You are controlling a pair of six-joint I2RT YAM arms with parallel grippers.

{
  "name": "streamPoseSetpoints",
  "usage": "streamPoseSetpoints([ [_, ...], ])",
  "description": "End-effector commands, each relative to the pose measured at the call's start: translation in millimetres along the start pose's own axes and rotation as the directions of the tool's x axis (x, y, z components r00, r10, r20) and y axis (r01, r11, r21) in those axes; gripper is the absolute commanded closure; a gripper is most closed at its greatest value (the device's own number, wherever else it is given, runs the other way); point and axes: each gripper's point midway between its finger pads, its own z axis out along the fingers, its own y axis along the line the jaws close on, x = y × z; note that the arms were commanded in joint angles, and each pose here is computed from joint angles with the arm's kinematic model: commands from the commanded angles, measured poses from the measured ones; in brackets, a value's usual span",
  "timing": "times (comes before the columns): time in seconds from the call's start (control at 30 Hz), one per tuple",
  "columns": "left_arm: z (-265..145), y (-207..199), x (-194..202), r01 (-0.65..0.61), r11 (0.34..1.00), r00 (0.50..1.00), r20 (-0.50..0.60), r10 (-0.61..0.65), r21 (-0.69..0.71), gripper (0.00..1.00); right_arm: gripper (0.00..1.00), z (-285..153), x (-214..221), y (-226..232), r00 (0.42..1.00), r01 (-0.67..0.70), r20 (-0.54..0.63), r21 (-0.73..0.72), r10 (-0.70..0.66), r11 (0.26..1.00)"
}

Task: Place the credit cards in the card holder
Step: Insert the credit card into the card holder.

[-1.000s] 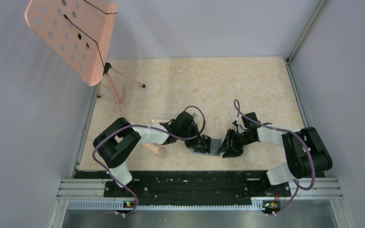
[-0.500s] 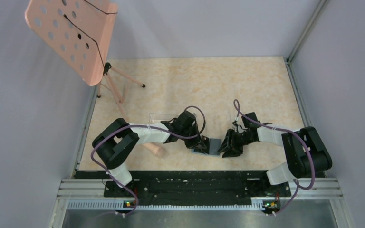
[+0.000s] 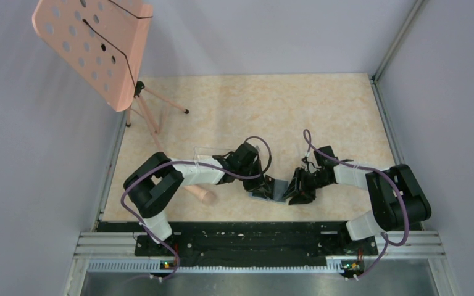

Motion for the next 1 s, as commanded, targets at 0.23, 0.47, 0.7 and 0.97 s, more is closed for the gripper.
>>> streamPoseSetpoints([
  [0.23,10,3,26,-0.082,0.996,0.983,-0.162,0.088,0.047,1.0,0.56,7,-9,-17,0.998,0.045,0.044,0.064,-0.048,0.997],
  [0.47,18,9,27,-0.154,0.986,0.97,-0.183,0.163,0.061,1.0,0.56,8,-9,-17,0.998,0.047,0.042,0.064,-0.05,0.997],
  [0.7,11,20,21,-0.211,0.977,0.962,-0.173,0.212,0.024,0.95,0.57,7,-8,-17,0.998,0.052,0.039,0.062,-0.054,0.997],
  [0.97,-5,27,15,-0.203,0.977,0.958,-0.192,0.212,0.065,1.0,0.57,7,-9,-17,0.997,0.056,0.043,0.071,-0.059,0.996],
])
